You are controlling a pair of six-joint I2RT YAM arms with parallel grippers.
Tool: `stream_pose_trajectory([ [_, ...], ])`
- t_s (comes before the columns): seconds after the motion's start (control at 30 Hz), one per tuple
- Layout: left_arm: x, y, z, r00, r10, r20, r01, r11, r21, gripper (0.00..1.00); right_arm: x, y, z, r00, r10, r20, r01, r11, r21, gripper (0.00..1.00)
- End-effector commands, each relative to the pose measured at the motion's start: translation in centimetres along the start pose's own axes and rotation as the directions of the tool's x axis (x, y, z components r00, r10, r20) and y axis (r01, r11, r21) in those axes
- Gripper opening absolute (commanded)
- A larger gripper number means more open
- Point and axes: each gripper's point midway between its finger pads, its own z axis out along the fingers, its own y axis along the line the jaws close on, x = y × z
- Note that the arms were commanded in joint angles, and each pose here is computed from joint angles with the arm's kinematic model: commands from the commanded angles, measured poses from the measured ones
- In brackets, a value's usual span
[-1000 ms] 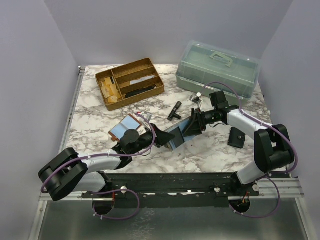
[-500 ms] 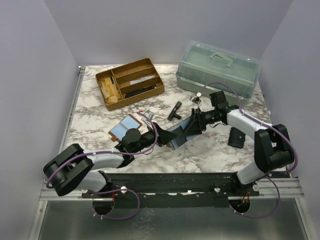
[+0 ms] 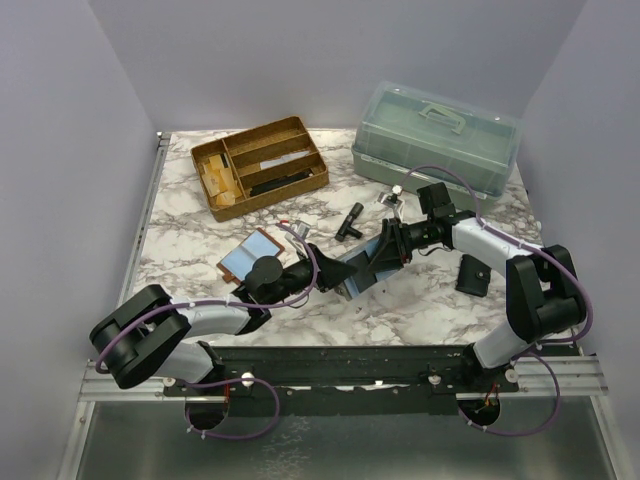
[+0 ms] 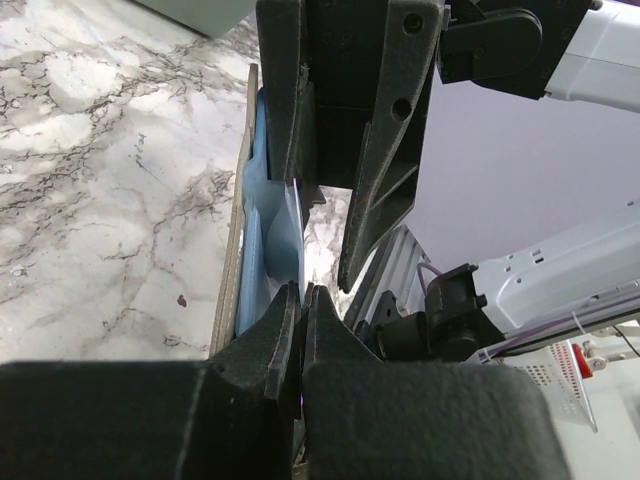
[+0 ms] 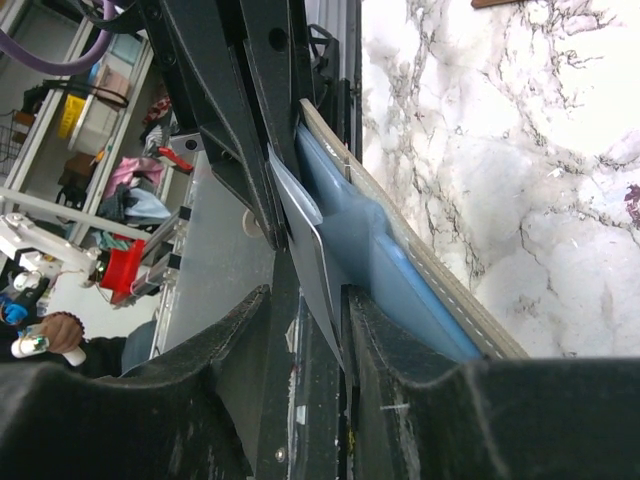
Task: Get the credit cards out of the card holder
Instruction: Remove the credit card from the card holder.
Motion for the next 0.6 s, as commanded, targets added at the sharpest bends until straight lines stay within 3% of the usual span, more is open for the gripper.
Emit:
stream_pose_trajectory([
  [0.0,-1.1,-2.3,0.3,0.999,0.014,0.037,-0.018,0.996,0.09,0.0,-0.1,0.5,0.2,1.0,-0.008,0.004,0.008,0.999,-0.045,0.38],
  [0.3,-1.0,-2.3,-0.4,0.999,0.014,0.041,-0.018,0.996,0.09,0.0,-0.4,0.7,0.2,1.0,-0.018,0.007,0.018,0.999,-0.044,0.32],
  [0.57,-0.8,-2.4,-1.1,0.999,0.014,0.036,-0.017,0.995,0.096,0.0,-0.4,1.0,0.2,1.0,-0.023,0.011,0.024,0.998,-0.064,0.09],
])
